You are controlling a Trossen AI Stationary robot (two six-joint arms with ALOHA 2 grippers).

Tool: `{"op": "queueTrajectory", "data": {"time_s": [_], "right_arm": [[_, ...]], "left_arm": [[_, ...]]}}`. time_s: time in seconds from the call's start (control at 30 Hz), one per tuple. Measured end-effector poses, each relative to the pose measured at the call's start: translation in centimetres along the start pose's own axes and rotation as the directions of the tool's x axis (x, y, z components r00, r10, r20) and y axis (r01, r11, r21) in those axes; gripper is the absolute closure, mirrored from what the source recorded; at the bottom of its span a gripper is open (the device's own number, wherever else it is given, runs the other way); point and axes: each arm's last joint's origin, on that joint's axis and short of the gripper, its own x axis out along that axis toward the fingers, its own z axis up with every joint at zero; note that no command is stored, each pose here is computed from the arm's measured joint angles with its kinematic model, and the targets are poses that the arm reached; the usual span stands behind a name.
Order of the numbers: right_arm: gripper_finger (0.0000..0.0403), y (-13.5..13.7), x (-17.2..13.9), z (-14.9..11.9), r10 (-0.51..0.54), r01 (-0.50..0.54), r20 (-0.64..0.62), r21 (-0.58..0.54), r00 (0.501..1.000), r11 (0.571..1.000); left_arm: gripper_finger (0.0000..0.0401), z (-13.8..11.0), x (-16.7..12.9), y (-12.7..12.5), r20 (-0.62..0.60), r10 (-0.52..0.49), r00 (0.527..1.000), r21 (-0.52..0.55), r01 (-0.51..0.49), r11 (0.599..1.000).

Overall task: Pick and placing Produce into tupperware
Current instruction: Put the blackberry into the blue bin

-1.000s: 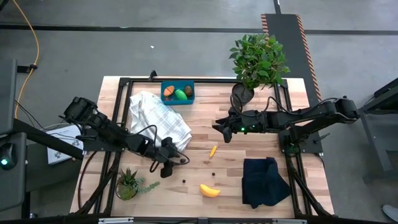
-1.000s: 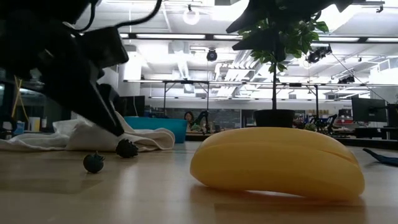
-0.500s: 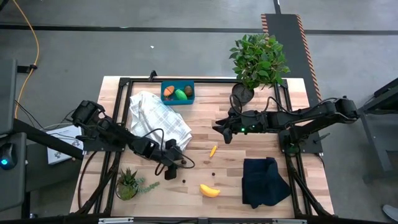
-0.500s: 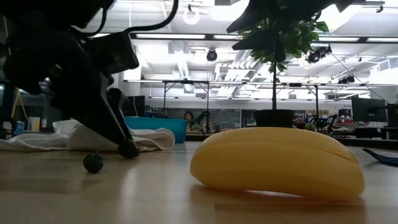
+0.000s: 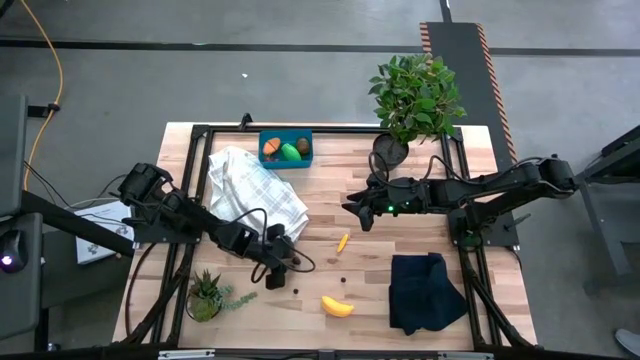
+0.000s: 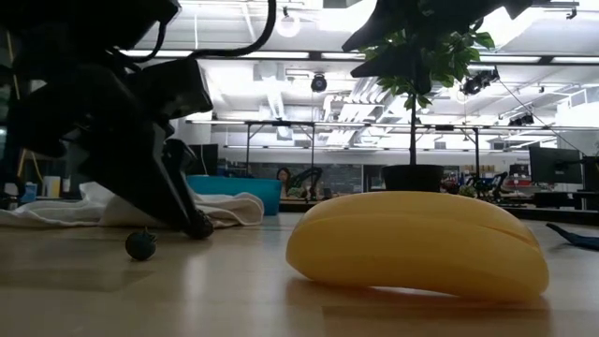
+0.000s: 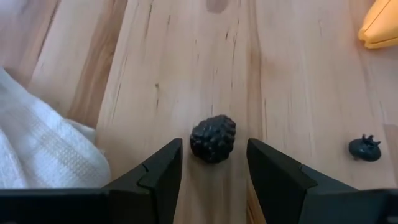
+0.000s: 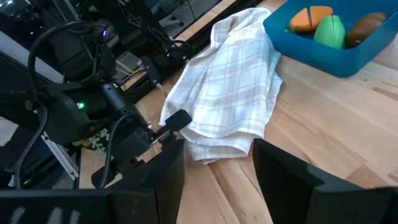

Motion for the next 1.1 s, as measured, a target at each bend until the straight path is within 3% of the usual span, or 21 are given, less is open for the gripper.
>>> {"op": "queueTrajectory", "data": {"time_s": [0.67, 0.9, 1.1], "right_arm": [[0.0224, 0.0, 0.0, 0.0, 0.007, -0.007, -0.006, -0.003, 1.000, 1.000], [0.0224, 0.0, 0.0, 0.0, 0.006, -0.006, -0.005, -0.004, 1.000, 1.000], [0.0224, 0.0, 0.0, 0.0, 0.006, -0.006, -0.005, 0.000, 1.000, 1.000]], "left_arm": [[0.0231, 0.1, 0.0, -0.1, 0.011, -0.012, 1.000, 0.122, 0.011, 0.992], [0.0231, 0.7, 0.2, 1.0, 0.022, -0.003, 1.000, 0.109, 0.001, 0.994], [0.0231, 1.0, 0.4, 1.5, 0.005, -0.059, 0.998, 0.126, 0.058, 0.990]]}}
